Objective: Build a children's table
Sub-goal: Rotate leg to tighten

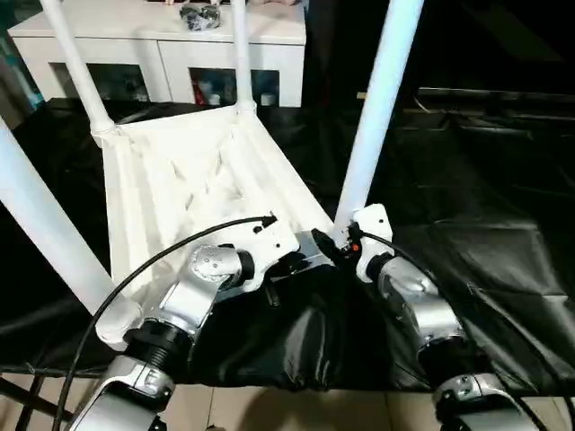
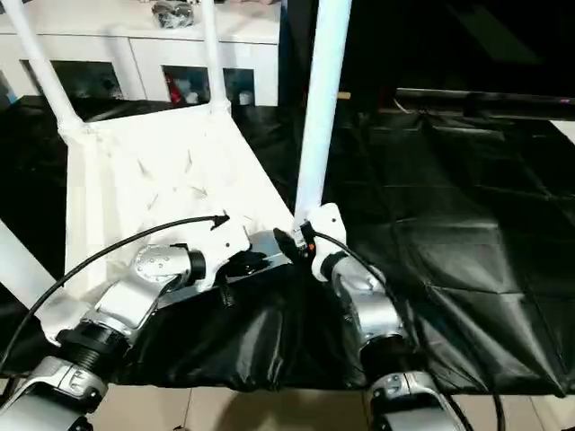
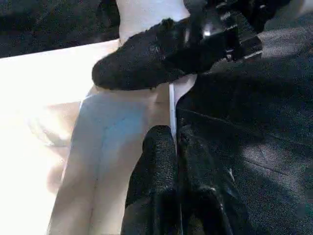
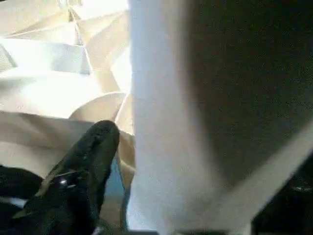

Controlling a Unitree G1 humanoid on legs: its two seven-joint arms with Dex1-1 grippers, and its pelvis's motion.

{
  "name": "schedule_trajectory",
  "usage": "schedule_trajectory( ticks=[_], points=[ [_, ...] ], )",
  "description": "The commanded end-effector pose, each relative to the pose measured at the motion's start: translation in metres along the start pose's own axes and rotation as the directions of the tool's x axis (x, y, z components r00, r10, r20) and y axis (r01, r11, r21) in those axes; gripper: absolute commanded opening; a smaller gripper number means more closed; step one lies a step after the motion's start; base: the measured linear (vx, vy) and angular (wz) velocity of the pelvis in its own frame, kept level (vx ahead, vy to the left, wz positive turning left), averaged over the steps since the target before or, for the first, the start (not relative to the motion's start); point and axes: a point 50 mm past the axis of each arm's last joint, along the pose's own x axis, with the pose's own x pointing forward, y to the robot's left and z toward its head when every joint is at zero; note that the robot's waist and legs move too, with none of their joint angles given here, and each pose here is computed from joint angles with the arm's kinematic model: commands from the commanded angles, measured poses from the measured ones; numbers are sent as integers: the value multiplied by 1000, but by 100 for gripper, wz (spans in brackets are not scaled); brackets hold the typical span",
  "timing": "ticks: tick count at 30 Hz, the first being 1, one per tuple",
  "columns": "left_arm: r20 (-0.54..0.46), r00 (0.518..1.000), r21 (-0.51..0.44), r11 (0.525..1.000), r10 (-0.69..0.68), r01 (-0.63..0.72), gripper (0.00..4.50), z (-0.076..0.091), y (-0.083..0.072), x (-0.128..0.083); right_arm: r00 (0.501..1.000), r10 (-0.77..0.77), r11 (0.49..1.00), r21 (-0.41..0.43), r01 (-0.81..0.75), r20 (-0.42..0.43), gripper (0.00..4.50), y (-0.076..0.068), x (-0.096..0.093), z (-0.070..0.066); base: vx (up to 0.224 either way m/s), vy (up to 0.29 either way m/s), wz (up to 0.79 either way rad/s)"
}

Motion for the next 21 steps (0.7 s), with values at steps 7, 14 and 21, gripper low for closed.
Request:
schedule_trajectory(
  ticks=[7, 14, 21],
  points=[
    [13, 976, 83, 973, -216, 214, 0, -4, -10, -12, 912, 390, 908, -113, -403, -125, 372, 6, -11, -4, 0, 0, 0],
    [-5, 948, 82, 945, -318, 317, 0, -12, -5, -34, 755, 630, 753, -94, -651, -184, 372, 9, -28, -4, 0, 0, 0],
    [-32, 935, 87, 931, -354, 356, 0, -16, 2, -43, 617, 746, 622, -68, -780, -251, 334, 17, -37, -8, 0, 0, 0]
  ],
)
